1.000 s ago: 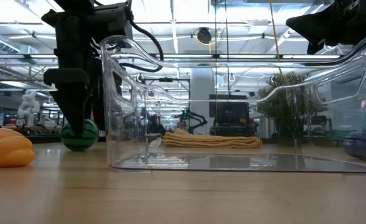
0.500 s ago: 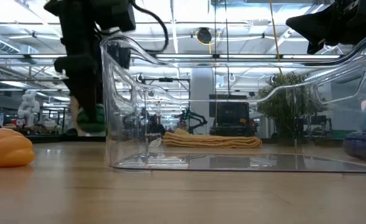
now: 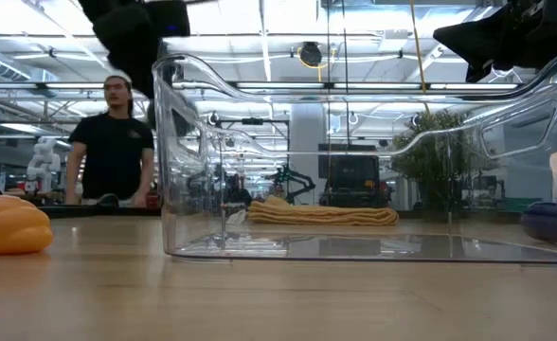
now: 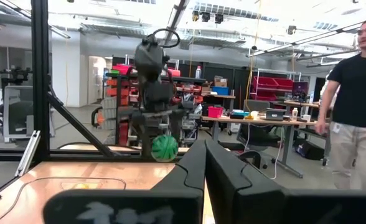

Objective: Pick and placing Produce into tupperware
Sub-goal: Put the watermelon into the transparent bin

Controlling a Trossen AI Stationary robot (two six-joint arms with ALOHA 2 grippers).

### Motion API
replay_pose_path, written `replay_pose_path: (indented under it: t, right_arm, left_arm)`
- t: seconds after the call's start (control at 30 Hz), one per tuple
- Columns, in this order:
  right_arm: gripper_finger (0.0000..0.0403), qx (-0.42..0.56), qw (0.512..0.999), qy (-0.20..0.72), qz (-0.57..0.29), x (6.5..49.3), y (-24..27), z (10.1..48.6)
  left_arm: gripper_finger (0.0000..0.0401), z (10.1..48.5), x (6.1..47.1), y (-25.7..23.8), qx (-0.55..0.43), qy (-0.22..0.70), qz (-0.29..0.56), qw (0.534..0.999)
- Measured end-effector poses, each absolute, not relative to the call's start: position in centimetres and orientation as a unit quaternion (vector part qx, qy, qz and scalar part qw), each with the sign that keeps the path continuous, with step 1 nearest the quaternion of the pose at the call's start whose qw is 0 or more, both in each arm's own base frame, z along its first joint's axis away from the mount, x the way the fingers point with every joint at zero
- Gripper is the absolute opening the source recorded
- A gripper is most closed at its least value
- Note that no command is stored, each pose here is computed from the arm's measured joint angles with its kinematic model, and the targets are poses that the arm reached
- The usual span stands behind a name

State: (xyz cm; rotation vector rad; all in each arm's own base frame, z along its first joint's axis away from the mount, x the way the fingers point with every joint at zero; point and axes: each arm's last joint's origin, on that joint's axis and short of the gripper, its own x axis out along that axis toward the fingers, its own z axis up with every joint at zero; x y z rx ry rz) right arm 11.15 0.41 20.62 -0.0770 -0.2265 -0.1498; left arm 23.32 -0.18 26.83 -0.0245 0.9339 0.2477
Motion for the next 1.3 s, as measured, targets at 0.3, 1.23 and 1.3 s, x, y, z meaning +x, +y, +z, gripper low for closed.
replay_pose_path:
  t: [0.3,1.23,1.3]
  right_arm:
    - [0.0,-0.038,0.99,-0.113,-0.075,11.2,0.4,20.6]
    - [0.0,-0.038,0.99,-0.112,-0.075,11.2,0.4,20.6]
    - [0.0,-0.038,0.99,-0.112,-0.075,11.2,0.4,20.6]
  left_arm:
    - [0.0307,30.6,22.3,-0.3,0.035,0.319,0.076,0.944]
    - [0.0307,35.8,14.0,-0.4,0.095,0.182,0.065,0.977]
    - [0.0307,35.8,13.4,-0.3,0.101,0.172,0.066,0.978]
